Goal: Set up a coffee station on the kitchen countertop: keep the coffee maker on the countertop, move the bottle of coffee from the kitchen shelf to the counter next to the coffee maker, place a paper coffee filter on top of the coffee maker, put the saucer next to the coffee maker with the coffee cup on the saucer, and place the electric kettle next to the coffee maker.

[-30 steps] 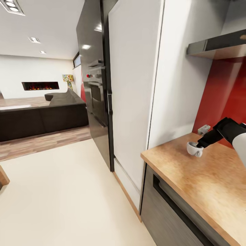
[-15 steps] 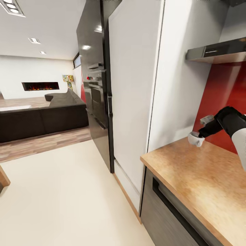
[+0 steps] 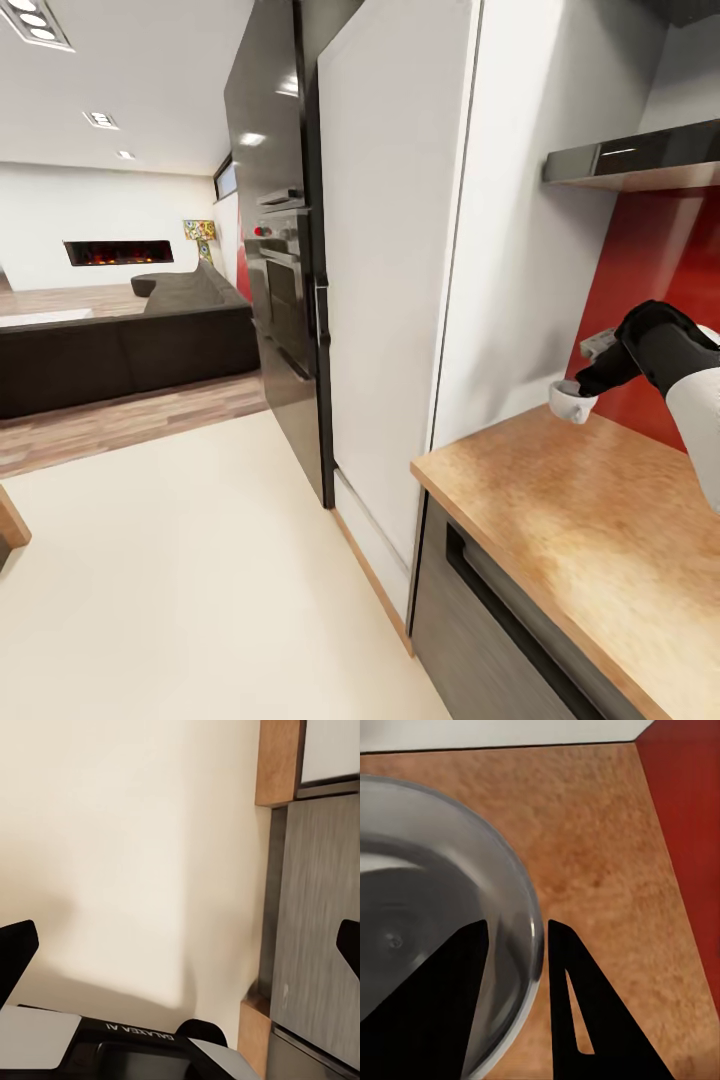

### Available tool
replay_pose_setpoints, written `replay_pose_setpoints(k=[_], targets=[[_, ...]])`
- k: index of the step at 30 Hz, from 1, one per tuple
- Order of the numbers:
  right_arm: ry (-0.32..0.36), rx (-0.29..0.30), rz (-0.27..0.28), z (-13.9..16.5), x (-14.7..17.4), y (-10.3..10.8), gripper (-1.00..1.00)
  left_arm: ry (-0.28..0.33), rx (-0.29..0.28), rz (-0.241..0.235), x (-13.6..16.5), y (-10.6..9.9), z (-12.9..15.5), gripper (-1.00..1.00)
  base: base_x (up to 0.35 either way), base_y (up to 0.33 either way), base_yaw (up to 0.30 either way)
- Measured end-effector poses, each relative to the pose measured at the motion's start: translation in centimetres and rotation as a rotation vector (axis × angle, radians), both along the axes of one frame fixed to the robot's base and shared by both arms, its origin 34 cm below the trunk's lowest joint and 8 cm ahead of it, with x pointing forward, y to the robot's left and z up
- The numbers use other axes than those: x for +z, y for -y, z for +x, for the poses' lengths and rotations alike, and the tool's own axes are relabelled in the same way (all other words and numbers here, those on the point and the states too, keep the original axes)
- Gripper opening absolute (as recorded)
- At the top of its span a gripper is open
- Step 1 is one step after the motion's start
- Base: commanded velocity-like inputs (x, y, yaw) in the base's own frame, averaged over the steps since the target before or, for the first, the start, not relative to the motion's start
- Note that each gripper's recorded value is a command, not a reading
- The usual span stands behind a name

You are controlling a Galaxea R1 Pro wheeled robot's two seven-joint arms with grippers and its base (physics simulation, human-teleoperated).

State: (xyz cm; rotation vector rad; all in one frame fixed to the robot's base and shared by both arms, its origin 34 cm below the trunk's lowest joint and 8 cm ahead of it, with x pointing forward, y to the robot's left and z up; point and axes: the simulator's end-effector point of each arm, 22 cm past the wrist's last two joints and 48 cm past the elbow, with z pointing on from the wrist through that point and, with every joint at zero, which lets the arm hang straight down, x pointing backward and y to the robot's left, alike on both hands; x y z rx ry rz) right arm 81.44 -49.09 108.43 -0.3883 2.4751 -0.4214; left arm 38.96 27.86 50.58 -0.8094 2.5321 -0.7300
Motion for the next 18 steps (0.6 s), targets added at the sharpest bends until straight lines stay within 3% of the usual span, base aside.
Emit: replay_pose_setpoints(k=[4, 8, 15, 18], targets=[[-0.001, -0.001, 0.000, 0.0, 0.0, 0.0, -1.00, 0.000, 0.000, 0.000, 0.0, 0.0, 0.0, 1.00, -0.002, 0.000, 0.000], [-0.001, -0.001, 0.001, 0.0, 0.0, 0.1, -1.00, -0.001, 0.000, 0.000, 0.0, 0.0, 0.0, 1.00, -0.215, 0.059, -0.058], [0.001, 0.007, 0.013, -0.2, 0.1, -0.1, -1.00, 0.003, 0.000, 0.000, 0.1, 0.0, 0.1, 1.00, -0.074, 0.021, -0.233], [0.003, 0.048, 0.040, -0.2, 0.5, -1.0, -1.00, 0.005, 0.000, 0.000, 0.1, 0.0, 0.2, 1.00, -0.017, 0.005, -0.261]])
